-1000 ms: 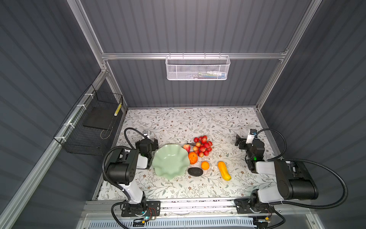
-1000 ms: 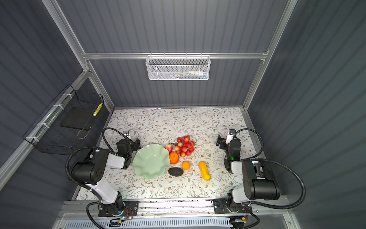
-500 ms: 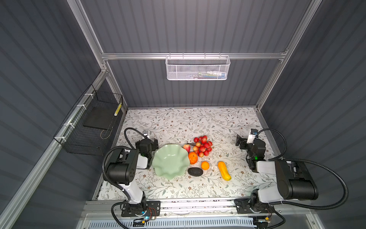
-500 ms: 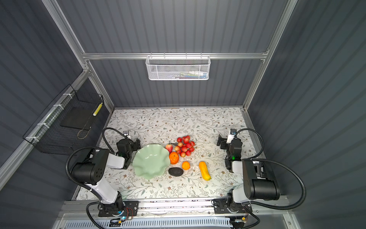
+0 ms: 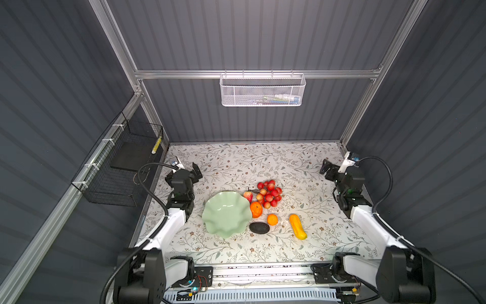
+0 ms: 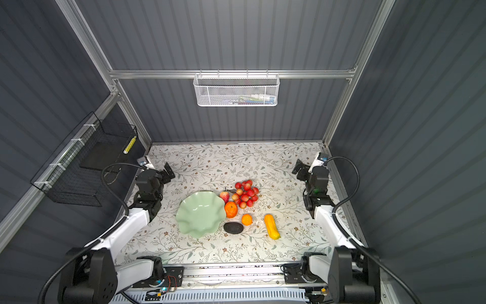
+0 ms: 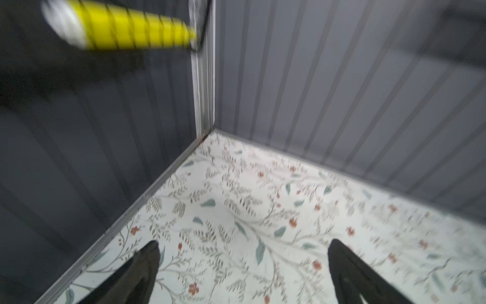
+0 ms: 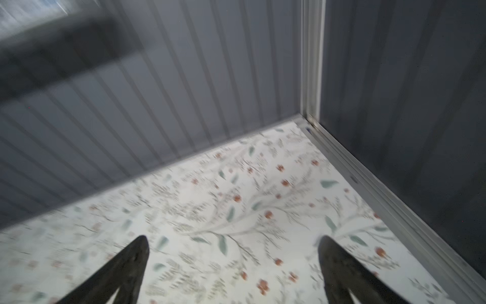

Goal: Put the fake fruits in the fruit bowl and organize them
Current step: 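Raise both arms from the rest pose toward the table, then grasp the yellow fake squash with the right gripper, then carry the yellow squash into the green bowl and release it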

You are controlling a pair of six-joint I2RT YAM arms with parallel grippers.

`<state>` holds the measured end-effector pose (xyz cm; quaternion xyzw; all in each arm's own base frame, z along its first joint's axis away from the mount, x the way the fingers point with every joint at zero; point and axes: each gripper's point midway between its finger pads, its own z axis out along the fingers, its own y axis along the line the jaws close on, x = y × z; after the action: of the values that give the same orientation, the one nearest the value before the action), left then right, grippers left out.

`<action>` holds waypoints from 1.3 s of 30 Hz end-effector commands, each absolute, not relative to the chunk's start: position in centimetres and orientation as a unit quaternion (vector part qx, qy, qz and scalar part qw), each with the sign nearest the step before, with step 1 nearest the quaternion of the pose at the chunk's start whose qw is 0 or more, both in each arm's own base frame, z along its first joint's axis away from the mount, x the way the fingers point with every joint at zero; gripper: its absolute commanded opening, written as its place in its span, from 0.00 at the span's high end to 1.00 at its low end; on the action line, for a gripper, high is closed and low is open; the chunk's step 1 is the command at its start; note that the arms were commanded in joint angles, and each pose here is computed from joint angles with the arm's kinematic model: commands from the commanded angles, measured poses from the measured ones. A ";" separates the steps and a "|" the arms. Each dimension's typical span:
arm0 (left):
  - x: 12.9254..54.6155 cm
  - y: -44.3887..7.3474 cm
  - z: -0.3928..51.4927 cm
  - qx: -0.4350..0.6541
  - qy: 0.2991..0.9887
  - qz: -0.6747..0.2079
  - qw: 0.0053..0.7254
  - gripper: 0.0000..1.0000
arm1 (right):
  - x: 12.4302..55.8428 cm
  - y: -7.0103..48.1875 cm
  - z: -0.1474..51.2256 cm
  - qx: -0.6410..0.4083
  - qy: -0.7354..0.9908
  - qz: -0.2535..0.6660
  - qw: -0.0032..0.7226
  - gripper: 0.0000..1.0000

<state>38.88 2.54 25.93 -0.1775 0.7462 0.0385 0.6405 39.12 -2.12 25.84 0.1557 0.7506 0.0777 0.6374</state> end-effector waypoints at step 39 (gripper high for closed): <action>33.5 3.3 27.3 -0.096 0.821 0.117 0.551 0.00 | 21.9 14.5 2.4 -0.010 0.988 0.050 0.145 0.69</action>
<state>33.81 2.95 27.73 -0.0994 0.8176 0.1053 0.5574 21.74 14.41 1.64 -0.0113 0.9895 0.0460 0.1364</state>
